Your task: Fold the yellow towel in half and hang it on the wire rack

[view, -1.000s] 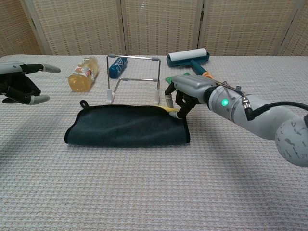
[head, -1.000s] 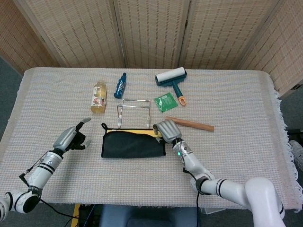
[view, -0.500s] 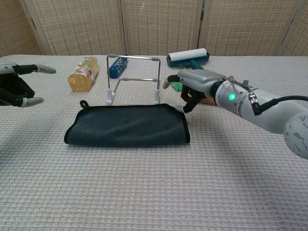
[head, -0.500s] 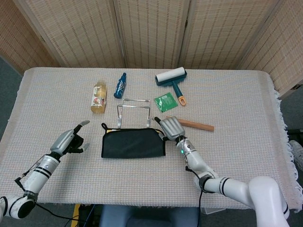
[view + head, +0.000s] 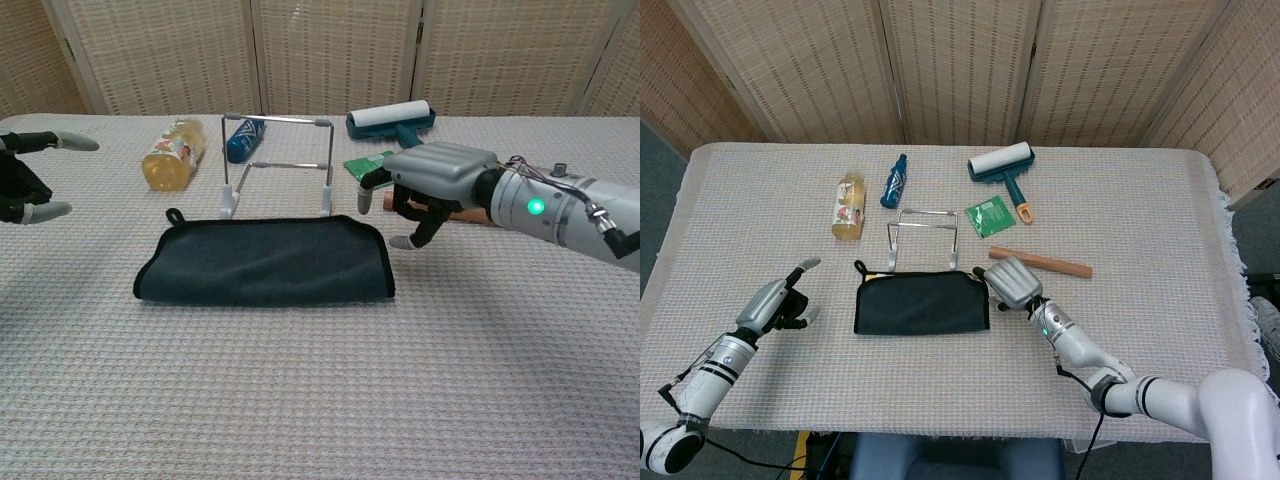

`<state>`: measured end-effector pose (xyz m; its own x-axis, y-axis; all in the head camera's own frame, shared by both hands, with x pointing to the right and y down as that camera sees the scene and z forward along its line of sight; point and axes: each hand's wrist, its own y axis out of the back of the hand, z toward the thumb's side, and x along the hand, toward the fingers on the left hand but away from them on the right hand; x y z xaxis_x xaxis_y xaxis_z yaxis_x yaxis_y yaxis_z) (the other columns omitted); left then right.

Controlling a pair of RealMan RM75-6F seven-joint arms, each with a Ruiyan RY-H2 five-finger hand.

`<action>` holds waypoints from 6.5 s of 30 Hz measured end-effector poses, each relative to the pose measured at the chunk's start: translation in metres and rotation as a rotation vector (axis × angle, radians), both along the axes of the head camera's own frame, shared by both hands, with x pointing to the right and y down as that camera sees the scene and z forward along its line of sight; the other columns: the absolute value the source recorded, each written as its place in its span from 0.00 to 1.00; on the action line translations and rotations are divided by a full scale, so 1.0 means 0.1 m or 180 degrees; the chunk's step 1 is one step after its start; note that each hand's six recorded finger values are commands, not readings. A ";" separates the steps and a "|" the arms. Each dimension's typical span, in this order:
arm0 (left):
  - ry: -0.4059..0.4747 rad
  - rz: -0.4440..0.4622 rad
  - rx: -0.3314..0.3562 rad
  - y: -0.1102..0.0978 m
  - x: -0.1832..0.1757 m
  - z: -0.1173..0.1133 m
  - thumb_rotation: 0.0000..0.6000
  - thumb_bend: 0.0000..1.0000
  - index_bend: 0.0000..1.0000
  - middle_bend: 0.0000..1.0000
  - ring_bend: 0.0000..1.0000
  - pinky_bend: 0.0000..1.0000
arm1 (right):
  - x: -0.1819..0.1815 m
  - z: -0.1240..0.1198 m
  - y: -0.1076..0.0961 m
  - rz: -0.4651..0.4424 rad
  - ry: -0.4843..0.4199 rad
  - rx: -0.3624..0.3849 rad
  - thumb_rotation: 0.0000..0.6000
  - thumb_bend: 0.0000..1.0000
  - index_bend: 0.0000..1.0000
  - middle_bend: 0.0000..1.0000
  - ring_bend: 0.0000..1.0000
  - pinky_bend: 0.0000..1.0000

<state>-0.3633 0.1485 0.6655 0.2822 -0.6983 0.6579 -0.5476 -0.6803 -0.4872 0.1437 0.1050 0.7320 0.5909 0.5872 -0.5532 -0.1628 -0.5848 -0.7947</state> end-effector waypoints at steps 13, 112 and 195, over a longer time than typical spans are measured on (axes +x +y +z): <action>-0.0015 -0.0004 -0.0033 0.04 -0.03 -0.03 1.00 0.44 0.00 0.91 0.86 0.93 | 0.00 0.14 0.14 -0.0404 0.0161 0.0112 1.00 0.27 0.39 0.88 1.00 1.00; 0.0056 0.0221 0.0124 0.24 -0.05 -0.44 1.00 0.43 0.00 0.91 0.86 0.93 | -1.14 -1.39 -1.36 0.0141 -0.0245 0.1750 1.00 0.57 0.61 0.93 1.00 1.00; -0.1144 0.0212 0.1022 0.20 -0.59 -0.60 1.00 0.42 0.19 0.53 0.45 0.54 | 1.21 -1.14 -0.64 0.0947 0.0090 0.0558 1.00 0.40 0.09 0.53 0.54 0.75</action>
<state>-0.4224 0.1684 0.6056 0.1275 -0.8701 0.4761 -0.2664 -0.4925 -0.8285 0.2651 0.0405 0.6183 0.3654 0.8190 -0.4424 -0.0291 -0.4650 -0.8849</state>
